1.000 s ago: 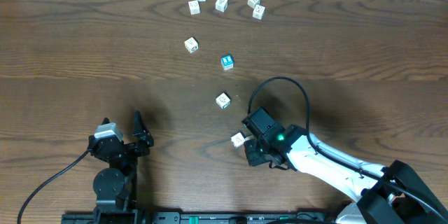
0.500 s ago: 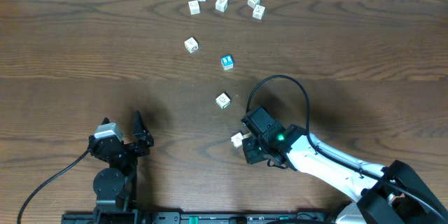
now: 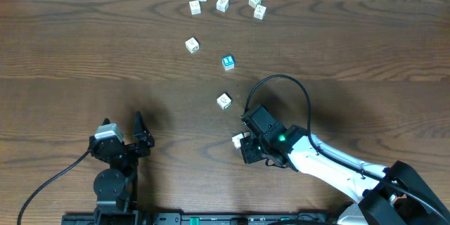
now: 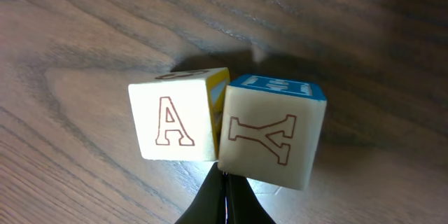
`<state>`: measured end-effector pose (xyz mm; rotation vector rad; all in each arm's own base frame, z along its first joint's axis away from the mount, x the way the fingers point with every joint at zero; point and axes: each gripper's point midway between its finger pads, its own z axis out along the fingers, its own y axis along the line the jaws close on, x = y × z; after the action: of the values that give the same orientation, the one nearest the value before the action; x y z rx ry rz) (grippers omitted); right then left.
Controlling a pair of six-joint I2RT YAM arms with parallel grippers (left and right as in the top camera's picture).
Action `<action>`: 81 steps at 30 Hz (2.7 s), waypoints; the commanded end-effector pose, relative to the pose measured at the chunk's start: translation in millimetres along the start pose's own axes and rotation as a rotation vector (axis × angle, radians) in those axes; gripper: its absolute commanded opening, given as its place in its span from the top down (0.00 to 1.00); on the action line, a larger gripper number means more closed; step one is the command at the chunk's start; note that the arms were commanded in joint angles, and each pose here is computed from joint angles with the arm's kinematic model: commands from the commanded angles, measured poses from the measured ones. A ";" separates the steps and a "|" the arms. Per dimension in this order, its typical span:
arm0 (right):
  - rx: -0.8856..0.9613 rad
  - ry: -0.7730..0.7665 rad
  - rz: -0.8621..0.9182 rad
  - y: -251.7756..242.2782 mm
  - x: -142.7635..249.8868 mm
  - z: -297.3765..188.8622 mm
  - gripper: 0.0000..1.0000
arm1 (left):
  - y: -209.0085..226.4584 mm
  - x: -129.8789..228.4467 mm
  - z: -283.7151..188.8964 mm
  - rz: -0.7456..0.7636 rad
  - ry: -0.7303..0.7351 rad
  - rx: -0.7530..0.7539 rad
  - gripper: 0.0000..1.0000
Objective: Lift 5 blocks
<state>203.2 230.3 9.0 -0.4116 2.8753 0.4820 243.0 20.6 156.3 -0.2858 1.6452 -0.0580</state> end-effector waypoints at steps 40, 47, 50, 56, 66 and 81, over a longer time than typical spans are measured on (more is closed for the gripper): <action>-0.057 0.004 -0.144 33.0 13.9 2.2 0.99 | 5.1 17.1 1.4 0.015 0.045 -0.020 0.21; -0.144 -0.068 -0.243 52.0 -3.4 0.7 0.99 | 5.1 17.1 1.4 0.015 0.045 -0.020 0.21; -0.129 -0.062 -0.229 43.5 -6.2 4.6 0.99 | 5.1 17.1 1.4 0.015 0.045 -0.020 0.21; -0.123 -0.050 -0.231 33.1 -9.9 12.7 0.99 | 5.1 17.1 1.4 0.015 0.045 -0.020 0.21; -0.124 -0.070 -0.245 22.4 -20.5 11.8 0.99 | 5.1 17.1 1.4 0.015 0.045 -0.020 0.21; -0.183 0.006 -0.307 32.6 -0.1 11.5 0.99 | 5.1 17.1 1.4 0.015 0.045 -0.020 0.21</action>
<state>206.3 260.9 10.6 -0.7943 2.7073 0.6659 243.0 20.6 156.3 -0.2858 1.6452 -0.0580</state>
